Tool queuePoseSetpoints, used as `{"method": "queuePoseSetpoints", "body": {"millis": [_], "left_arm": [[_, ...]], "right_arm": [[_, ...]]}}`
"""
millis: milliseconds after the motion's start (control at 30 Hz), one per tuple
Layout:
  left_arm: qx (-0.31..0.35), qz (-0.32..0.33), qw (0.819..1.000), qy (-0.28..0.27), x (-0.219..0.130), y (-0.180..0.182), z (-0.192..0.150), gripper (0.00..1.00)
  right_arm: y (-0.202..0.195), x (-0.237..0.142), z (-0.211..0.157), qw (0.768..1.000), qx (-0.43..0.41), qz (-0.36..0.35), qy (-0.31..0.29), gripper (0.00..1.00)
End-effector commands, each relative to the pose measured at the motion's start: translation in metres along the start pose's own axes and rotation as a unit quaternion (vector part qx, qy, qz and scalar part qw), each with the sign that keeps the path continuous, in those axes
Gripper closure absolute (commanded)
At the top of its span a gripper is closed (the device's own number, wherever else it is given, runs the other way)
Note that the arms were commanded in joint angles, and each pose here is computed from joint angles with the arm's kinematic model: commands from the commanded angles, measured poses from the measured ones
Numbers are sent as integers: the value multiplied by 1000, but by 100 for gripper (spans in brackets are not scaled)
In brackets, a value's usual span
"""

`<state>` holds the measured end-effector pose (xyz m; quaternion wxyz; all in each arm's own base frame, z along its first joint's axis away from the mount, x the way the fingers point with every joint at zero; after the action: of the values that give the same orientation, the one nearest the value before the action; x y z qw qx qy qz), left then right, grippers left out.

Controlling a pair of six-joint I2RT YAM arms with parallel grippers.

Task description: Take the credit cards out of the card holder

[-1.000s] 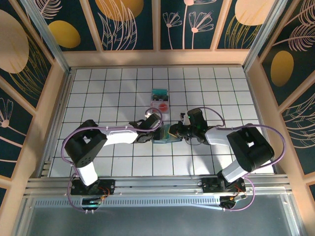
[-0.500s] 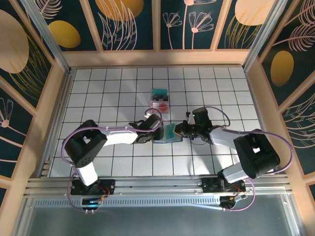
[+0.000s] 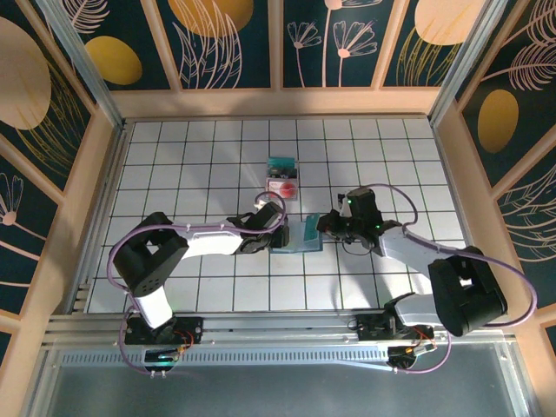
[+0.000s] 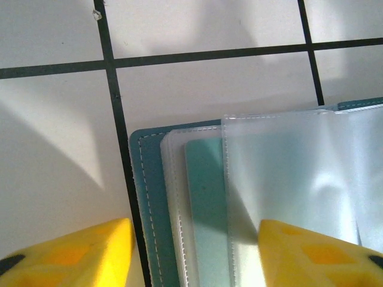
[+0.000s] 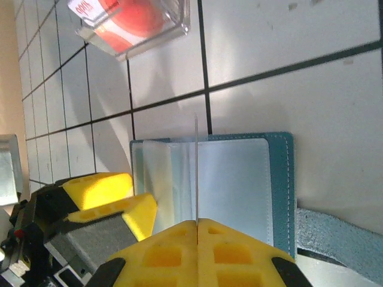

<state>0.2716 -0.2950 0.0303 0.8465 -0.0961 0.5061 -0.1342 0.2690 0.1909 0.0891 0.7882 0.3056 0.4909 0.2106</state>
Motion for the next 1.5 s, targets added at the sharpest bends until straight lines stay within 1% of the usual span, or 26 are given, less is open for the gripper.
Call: {"method": "queuePoseSetpoints", "body": {"millis": [0,33,233,367,467,533,600,700,767,867,933,1033,1133,1233,1400,1467], "left_arm": [[1,25,1000,-3,-15,12,1,25],[-1,22,1000,-11,-21,10,6,21],[-15,-10,997,-69,-56,-4,36,2],[-39,-46,992,-113,-82,-9,56,1],[-66,-114,981,-141,-99,-14,69,1],[-89,-180,966,-161,-113,-19,79,3],[-103,-228,951,-181,-125,-21,86,4],[-94,-270,936,-203,-144,-30,95,5],[-79,-297,929,-207,-153,-40,99,6],[-66,-348,913,-203,-166,-57,102,7],[-61,-379,903,-193,-170,-68,103,9],[-57,-408,893,-183,-172,-80,105,13],[-54,-418,889,-178,-172,-85,106,18],[-56,-413,891,-180,-170,-84,108,21],[-62,-404,894,-185,-168,-78,111,22],[-63,-404,894,-186,-168,-77,111,27]], "right_arm": [[6,-11,15,999,-21,-4,-32,100],[8,-13,16,999,-23,-1,-37,100],[23,-23,27,997,-41,22,-67,100],[36,-33,34,993,-50,48,-93,100],[49,-43,41,988,-56,81,-120,100],[61,-50,45,982,-59,113,-139,100],[73,-56,49,975,-63,146,-156,100],[89,-63,52,964,-76,183,-175,100],[99,-66,52,959,-88,201,-179,100],[114,-67,51,953,-102,224,-178,100],[125,-68,49,948,-111,244,-174,100],[141,-68,44,940,-120,275,-164,100],[156,-67,40,933,-130,300,-153,100],[166,-65,38,928,-135,316,-144,100],[178,-63,33,922,-139,337,-128,100],[180,-61,32,922,-138,340,-123,100]]}}
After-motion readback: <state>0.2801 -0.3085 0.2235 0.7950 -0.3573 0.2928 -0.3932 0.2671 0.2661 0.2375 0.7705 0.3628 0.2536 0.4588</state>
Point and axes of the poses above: each hand's point on the last joint's axis, 136 mm out from that joint toward the fingers, its own x axis out along the fingers, its own y axis along the line the jaws close on, z = x × y, the point moved 1 cm from there along -x, back along the fingers, and after that the axes turned 2 degrees about -x, right-handed, at the moved point
